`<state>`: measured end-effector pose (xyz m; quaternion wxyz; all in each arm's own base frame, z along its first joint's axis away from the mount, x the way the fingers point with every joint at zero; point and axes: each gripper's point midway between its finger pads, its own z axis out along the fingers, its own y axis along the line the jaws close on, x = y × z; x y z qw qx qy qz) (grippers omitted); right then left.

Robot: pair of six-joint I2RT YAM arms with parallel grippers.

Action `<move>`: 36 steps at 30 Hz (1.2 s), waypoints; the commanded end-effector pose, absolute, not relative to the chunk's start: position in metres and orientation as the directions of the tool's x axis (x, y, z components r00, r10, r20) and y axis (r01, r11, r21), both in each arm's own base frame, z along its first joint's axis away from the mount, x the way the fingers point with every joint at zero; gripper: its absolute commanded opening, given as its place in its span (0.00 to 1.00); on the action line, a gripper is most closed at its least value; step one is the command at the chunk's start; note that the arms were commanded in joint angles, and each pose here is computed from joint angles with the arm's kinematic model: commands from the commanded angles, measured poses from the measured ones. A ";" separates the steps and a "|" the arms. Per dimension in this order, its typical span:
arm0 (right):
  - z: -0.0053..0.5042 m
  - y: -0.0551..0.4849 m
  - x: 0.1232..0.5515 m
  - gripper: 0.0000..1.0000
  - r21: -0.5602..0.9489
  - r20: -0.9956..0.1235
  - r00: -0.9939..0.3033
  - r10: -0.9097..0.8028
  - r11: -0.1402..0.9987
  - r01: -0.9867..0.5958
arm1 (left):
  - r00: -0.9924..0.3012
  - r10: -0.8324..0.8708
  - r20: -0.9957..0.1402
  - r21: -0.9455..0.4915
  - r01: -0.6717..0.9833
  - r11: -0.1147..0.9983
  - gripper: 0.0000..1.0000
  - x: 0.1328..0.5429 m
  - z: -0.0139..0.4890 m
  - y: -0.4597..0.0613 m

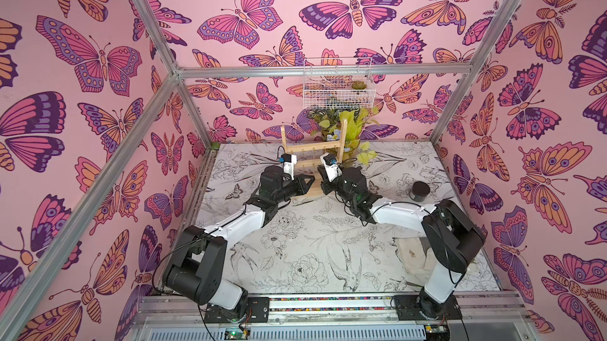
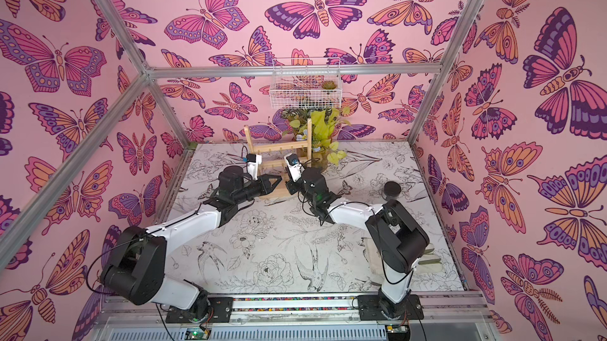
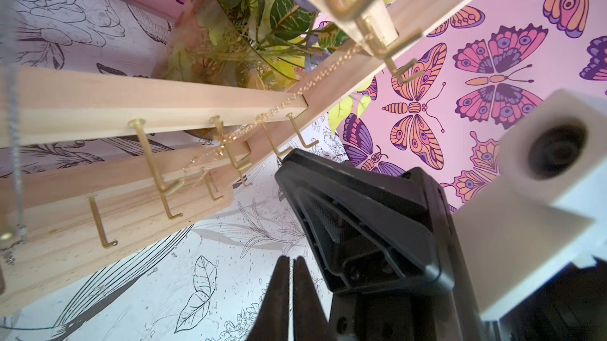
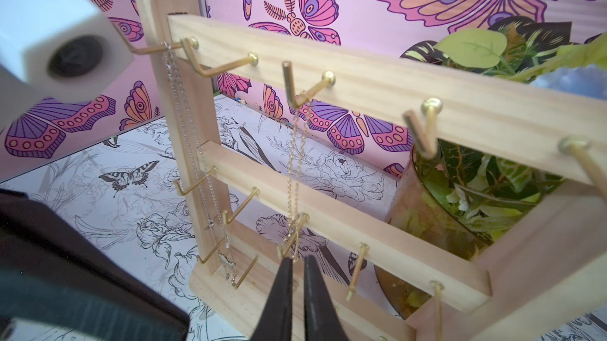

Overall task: Hang the necklace on the jewelry display stand
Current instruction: Hang the necklace on the stand.

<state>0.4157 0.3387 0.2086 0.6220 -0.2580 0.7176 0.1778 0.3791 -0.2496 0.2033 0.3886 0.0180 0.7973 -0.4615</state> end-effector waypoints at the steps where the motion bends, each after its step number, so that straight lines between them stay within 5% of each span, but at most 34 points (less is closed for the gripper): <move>1: 0.214 0.335 0.414 0.12 -0.056 -0.988 -0.084 -0.128 0.809 -0.585 | -0.701 -0.324 -0.635 -0.711 0.366 0.600 0.09 0.376 0.190 -0.247; 16: 0.210 0.333 0.410 0.20 0.030 -0.983 -0.166 -0.083 0.811 -0.584 | -0.648 -0.345 -0.679 -0.654 0.322 0.684 0.20 0.361 0.207 -0.231; 36: 0.244 0.367 0.422 0.19 0.143 -0.983 -0.182 0.030 0.750 -0.645 | -0.649 -0.325 -0.688 -0.552 0.178 0.815 0.22 0.355 0.184 -0.196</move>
